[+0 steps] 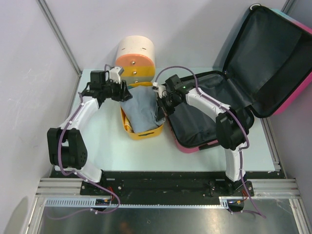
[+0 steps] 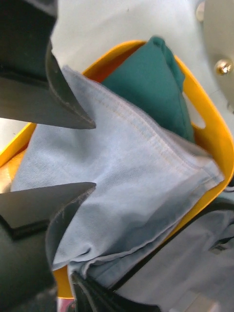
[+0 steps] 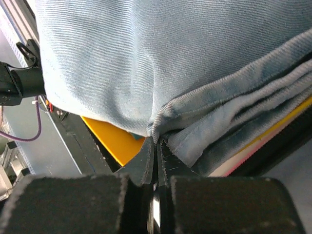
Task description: Open, take out, and arrange the luggage
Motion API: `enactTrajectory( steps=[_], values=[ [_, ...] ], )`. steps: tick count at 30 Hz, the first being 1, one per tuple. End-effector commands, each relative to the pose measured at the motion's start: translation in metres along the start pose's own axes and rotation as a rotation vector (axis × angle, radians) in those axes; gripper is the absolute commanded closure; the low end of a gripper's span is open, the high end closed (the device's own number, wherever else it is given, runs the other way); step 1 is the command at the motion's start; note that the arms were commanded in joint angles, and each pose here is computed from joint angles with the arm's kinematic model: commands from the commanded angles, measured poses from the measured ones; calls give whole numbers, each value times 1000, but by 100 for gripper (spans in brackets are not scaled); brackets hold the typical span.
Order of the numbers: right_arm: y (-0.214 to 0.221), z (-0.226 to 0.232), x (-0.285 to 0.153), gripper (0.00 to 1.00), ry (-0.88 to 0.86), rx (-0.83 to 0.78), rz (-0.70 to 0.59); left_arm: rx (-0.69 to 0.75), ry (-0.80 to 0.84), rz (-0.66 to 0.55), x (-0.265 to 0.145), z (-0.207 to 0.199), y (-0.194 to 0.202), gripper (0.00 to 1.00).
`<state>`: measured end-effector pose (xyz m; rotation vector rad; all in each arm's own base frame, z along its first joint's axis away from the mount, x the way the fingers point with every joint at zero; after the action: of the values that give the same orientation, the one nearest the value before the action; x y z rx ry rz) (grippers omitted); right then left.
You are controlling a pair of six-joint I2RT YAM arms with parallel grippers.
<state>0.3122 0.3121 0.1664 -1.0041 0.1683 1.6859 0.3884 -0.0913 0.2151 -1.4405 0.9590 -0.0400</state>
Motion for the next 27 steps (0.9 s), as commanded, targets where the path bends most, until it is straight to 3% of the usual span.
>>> enactTrajectory(
  steps=[1, 3, 6, 9, 10, 12, 13, 15, 17, 20, 27],
  values=[
    [-10, 2, 21, 100, 0, -36, -13, 159, 60, -32, -7, -26, -7, 44],
    [-18, 9, 24, 99, -15, -58, -22, 209, 170, -47, -7, -47, -6, 29],
    [-27, 18, 16, 86, -52, -74, -46, 245, 231, -50, -10, -60, -1, 21],
    [-41, 25, -18, 71, -54, -94, -130, 275, 243, -42, -12, -64, 3, 20],
    [-42, 26, -26, 58, -54, -96, -146, 285, 245, -42, -13, -66, 2, 20],
    [-50, 35, -54, 47, -57, -131, -212, 295, 259, -28, -9, -70, 5, 20],
    [-51, 40, -62, 36, -59, -150, -230, 294, 260, -20, -7, -71, 7, 20],
    [-56, 50, -85, 29, -54, -191, -290, 312, 262, 2, 0, -76, 11, 20],
    [-58, 54, -97, 15, -40, -202, -322, 340, 280, 25, 9, -86, 15, 20],
    [-63, 48, -123, 5, 18, -202, -398, 377, 297, 72, 25, -95, 21, 20],
    [-67, 4, -159, 2, 154, -149, -483, 443, 276, 239, 59, -91, 58, 20]
  ],
)
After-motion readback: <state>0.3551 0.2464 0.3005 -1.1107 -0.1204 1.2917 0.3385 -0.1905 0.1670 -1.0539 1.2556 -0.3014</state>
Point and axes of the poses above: each gripper's point midway between its finger pads, its own x axis out along the fingers, its own z axis along the line the jaws close on, y = z × x, the point moved 5 cm from there along -x, back along the fingers, and after that the axes turned 9 degrees about x, right-handed, at the moved point
